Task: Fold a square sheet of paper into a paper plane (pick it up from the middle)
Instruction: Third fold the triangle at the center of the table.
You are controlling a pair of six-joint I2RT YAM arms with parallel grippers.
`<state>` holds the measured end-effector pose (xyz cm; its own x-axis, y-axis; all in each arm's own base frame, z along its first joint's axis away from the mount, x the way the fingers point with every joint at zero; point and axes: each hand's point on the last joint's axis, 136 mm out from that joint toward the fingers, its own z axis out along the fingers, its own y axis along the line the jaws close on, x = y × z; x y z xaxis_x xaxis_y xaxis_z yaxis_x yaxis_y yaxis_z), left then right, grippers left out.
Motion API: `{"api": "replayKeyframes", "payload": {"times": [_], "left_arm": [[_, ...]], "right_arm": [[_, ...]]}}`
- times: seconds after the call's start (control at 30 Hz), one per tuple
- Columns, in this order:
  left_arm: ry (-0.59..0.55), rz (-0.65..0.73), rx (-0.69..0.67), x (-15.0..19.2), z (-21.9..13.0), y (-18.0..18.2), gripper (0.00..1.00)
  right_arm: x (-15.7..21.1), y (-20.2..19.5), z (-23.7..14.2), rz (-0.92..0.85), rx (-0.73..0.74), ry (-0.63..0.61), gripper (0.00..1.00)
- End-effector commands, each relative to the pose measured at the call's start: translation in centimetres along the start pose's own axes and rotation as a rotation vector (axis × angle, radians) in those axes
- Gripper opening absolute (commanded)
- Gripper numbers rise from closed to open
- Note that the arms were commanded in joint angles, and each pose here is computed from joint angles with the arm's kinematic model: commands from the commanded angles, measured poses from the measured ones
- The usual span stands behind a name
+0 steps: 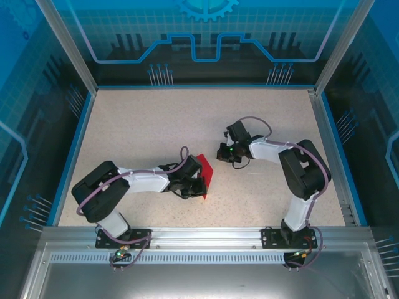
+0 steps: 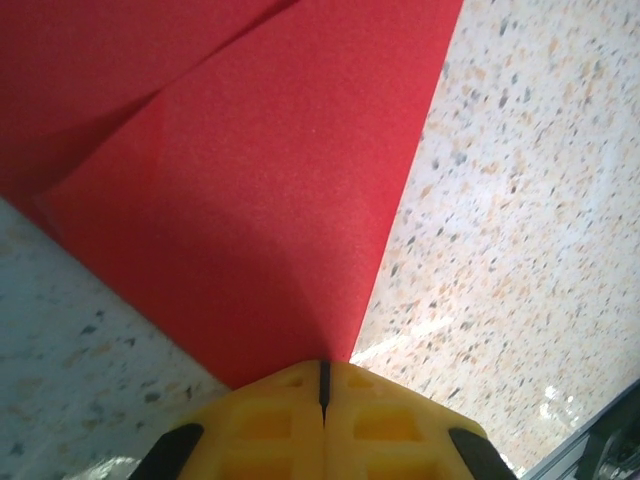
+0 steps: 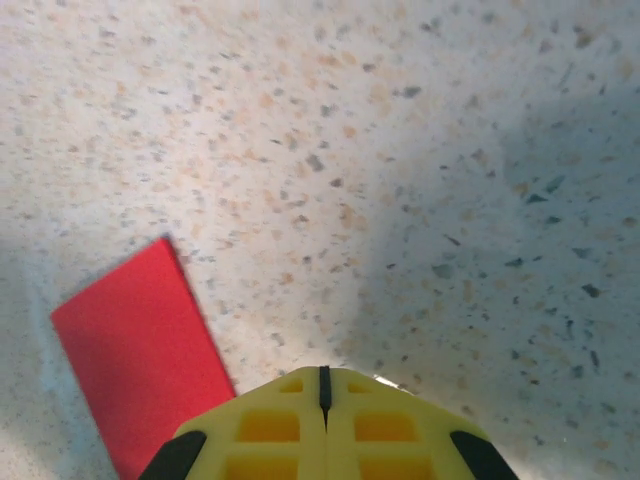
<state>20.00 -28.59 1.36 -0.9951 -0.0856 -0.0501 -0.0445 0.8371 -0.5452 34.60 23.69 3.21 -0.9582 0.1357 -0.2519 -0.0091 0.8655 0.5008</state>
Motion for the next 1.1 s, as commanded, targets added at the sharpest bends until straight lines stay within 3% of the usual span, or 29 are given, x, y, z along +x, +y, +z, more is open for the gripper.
{"api": "replayKeyframes", "payload": {"times": [0.0, 0.23, 0.53, 0.77, 1.07], "left_arm": [[0.064, 0.020, -0.103, 1.9, -1.1, 2.1, 0.04], [-0.104, 0.069, -0.082, -0.8, -5.6, -0.1, 0.30], [-0.297, -0.231, -0.146, -3.6, -10.1, 7.4, 0.62], [-0.363, -0.264, -0.164, -3.7, -12.0, 8.8, 0.72], [-0.340, -0.242, -0.142, -3.6, -11.5, 8.3, 0.74]], "right_arm": [[-0.5, 1.5, -2.6, -0.065, -0.023, -0.070, 0.02], [1.8, 2.7, -3.0, -0.174, 0.038, -0.037, 0.10], [2.5, 8.3, 1.5, -0.322, 0.049, 0.041, 0.18], [2.6, 9.1, 5.1, -0.342, 0.094, 0.118, 0.18], [3.1, 6.2, 5.3, -0.315, 0.180, 0.146, 0.18]]}}
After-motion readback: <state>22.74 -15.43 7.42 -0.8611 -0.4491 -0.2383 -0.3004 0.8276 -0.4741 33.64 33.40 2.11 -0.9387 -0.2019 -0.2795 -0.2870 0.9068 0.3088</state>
